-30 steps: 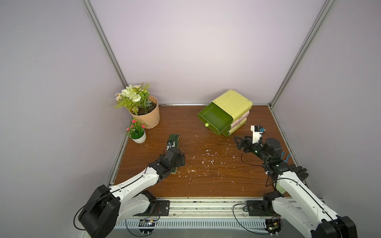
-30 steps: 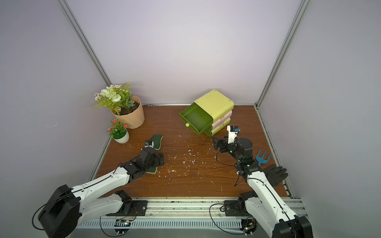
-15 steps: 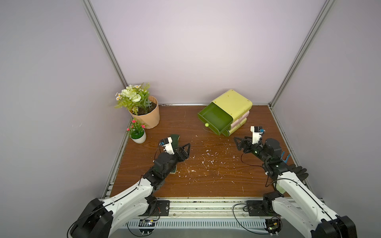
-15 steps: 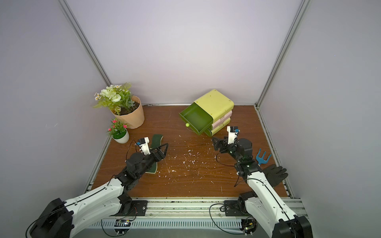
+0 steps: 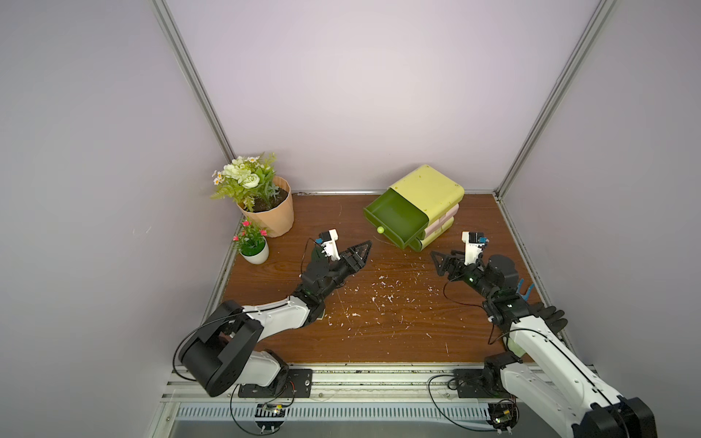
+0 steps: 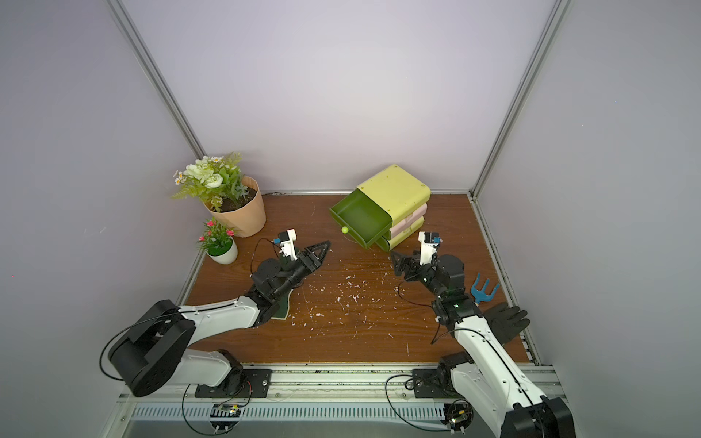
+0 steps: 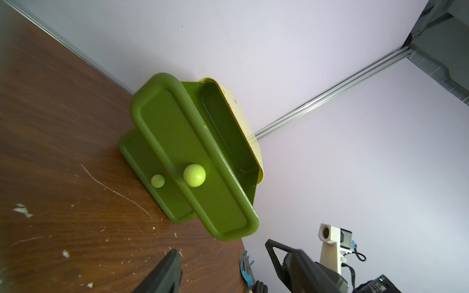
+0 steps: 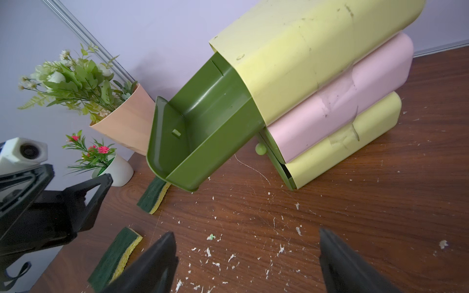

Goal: Take the sponge out of the drawer
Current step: Close the drawer in the storage box, then open the drawer in the storage box.

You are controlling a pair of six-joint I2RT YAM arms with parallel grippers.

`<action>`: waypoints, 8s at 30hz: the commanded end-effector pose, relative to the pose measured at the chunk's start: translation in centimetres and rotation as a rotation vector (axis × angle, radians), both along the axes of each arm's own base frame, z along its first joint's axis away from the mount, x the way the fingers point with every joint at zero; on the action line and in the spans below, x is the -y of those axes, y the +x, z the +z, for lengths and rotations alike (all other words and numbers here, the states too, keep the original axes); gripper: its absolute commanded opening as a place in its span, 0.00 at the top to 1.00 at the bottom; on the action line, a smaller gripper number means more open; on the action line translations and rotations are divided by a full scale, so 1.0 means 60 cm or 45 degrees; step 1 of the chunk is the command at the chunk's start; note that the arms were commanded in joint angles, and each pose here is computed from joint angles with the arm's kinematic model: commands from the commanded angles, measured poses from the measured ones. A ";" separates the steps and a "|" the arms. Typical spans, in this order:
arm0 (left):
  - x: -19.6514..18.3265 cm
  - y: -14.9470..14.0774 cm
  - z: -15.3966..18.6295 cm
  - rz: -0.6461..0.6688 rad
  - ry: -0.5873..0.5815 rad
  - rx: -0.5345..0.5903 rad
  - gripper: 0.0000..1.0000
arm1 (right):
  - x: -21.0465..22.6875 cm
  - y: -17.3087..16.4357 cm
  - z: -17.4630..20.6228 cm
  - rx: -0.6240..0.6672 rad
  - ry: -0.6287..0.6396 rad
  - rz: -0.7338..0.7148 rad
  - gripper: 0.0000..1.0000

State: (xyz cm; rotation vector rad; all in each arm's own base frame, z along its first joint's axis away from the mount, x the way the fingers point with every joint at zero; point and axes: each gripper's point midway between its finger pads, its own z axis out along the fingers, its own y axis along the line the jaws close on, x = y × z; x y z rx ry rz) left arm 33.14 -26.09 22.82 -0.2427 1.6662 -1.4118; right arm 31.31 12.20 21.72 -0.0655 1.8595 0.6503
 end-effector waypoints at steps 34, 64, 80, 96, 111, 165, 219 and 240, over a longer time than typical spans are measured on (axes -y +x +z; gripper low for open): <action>0.068 0.128 -0.053 -0.035 -0.042 0.001 0.48 | -0.001 0.000 0.024 0.073 0.003 -0.003 0.08; 0.133 0.214 -0.019 -0.085 0.060 0.030 0.76 | -0.002 -0.002 0.026 0.075 0.003 0.002 0.09; 0.189 0.267 -0.015 -0.101 0.106 0.035 0.78 | -0.002 -0.001 0.025 0.073 0.002 0.004 0.08; 0.229 0.302 -0.008 -0.101 0.108 0.037 0.70 | -0.003 -0.001 0.025 0.071 0.002 0.007 0.08; 0.189 0.259 -0.019 -0.041 0.066 0.011 0.32 | -0.002 0.000 0.024 0.071 0.000 0.003 0.08; 0.226 0.300 -0.131 -0.080 -0.084 -0.256 0.48 | -0.004 0.000 0.021 0.062 -0.002 0.007 0.08; 0.199 0.258 -0.077 -0.040 -0.030 -0.162 0.83 | -0.006 0.003 0.014 0.044 -0.005 0.014 0.09; 0.138 0.179 -0.085 -0.019 -0.023 -0.164 0.80 | -0.005 0.002 0.016 0.049 -0.005 0.012 0.09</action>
